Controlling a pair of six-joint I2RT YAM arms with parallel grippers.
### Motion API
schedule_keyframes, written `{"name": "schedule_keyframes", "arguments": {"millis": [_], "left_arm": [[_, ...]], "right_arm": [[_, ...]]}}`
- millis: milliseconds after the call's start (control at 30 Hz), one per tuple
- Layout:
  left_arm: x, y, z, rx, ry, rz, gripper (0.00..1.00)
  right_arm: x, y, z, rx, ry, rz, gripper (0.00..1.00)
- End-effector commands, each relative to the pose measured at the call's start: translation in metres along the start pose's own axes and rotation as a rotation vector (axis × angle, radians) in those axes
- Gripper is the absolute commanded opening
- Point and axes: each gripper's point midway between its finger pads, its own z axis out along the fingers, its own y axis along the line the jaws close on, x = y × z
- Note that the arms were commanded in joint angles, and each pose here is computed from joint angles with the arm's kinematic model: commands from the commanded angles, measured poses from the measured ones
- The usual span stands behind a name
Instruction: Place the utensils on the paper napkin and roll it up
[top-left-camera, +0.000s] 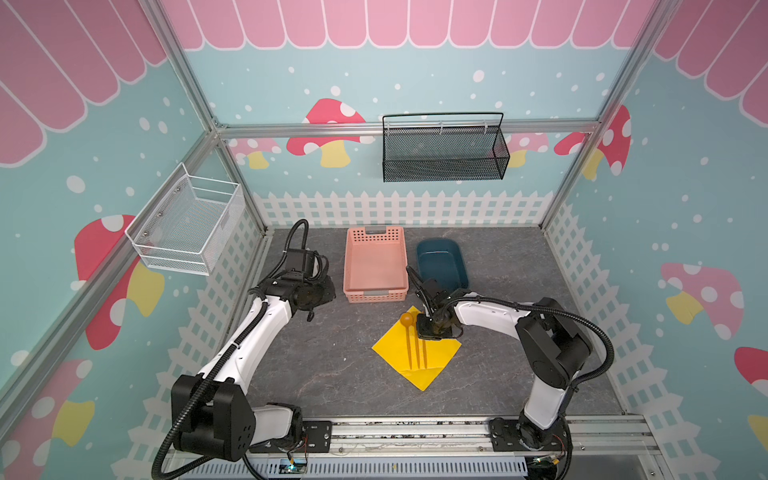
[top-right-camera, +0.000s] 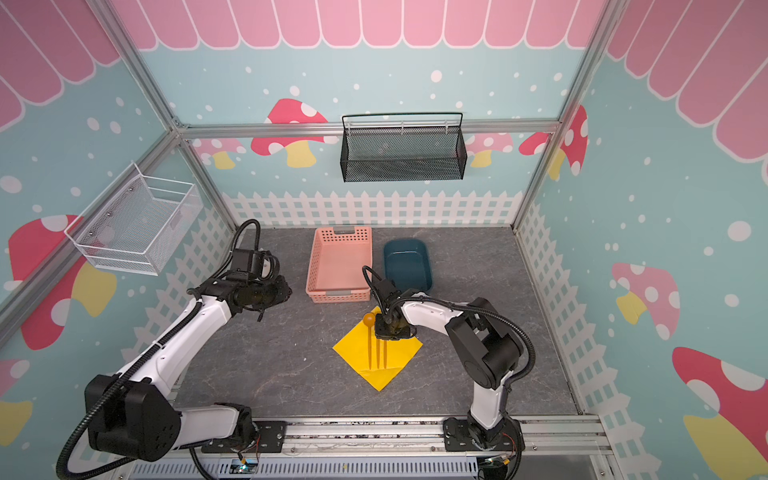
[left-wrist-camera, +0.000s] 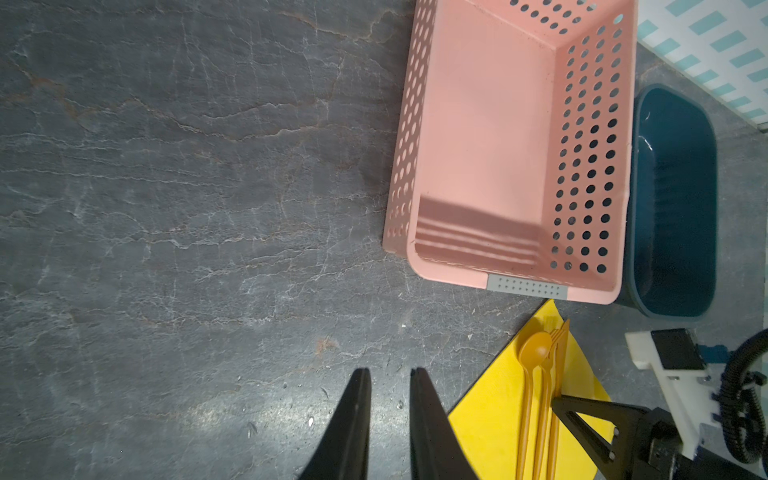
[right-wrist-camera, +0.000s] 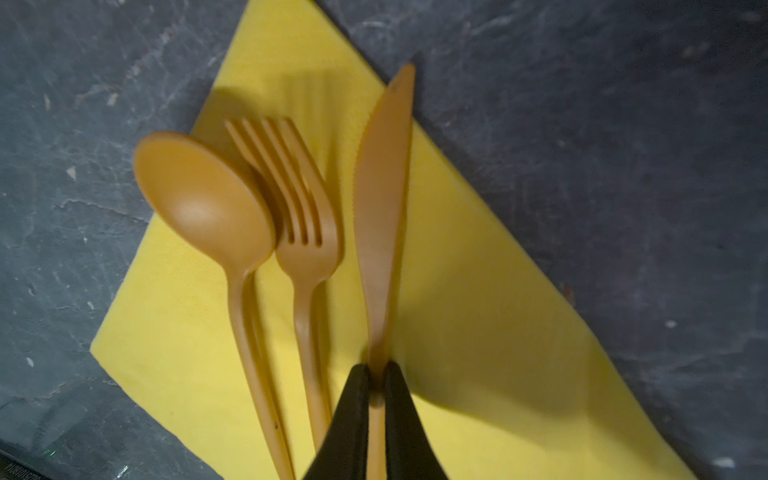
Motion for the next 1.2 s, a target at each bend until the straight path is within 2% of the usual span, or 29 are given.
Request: {"name": "schedule_keyframes", "arguments": {"millis": [0,333,633,767,933,1167], "left_arm": [[0.001,0.005,-0.002,-0.015,-0.006,-0.001,0.21],[0.0,0.005,-0.002,-0.018,-0.011,0.0,0.21],[0.002,0.003,-0.002,-0.003,-0.006,0.019,0.21],[0.006,-0.011,0.0,0.068,0.019,0.035,0.15],[0.02,-0.04,0.003,0.138,0.061,0.124,0.11],[0.071,-0.087,0.025,0.238,0.171,0.141,0.07]], "right_arm": [[0.007,-0.001,0.0,0.002,0.009,0.017,0.12],[0.003,0.003,-0.01,-0.009,-0.02,0.021,0.23],[-0.005,0.005,-0.033,-0.021,-0.089,0.009,0.28],[-0.008,0.013,-0.045,-0.081,-0.141,-0.051,0.27],[-0.003,0.028,-0.058,-0.201,-0.189,-0.145,0.23],[0.019,0.042,-0.081,-0.376,-0.235,-0.256,0.21]]}}
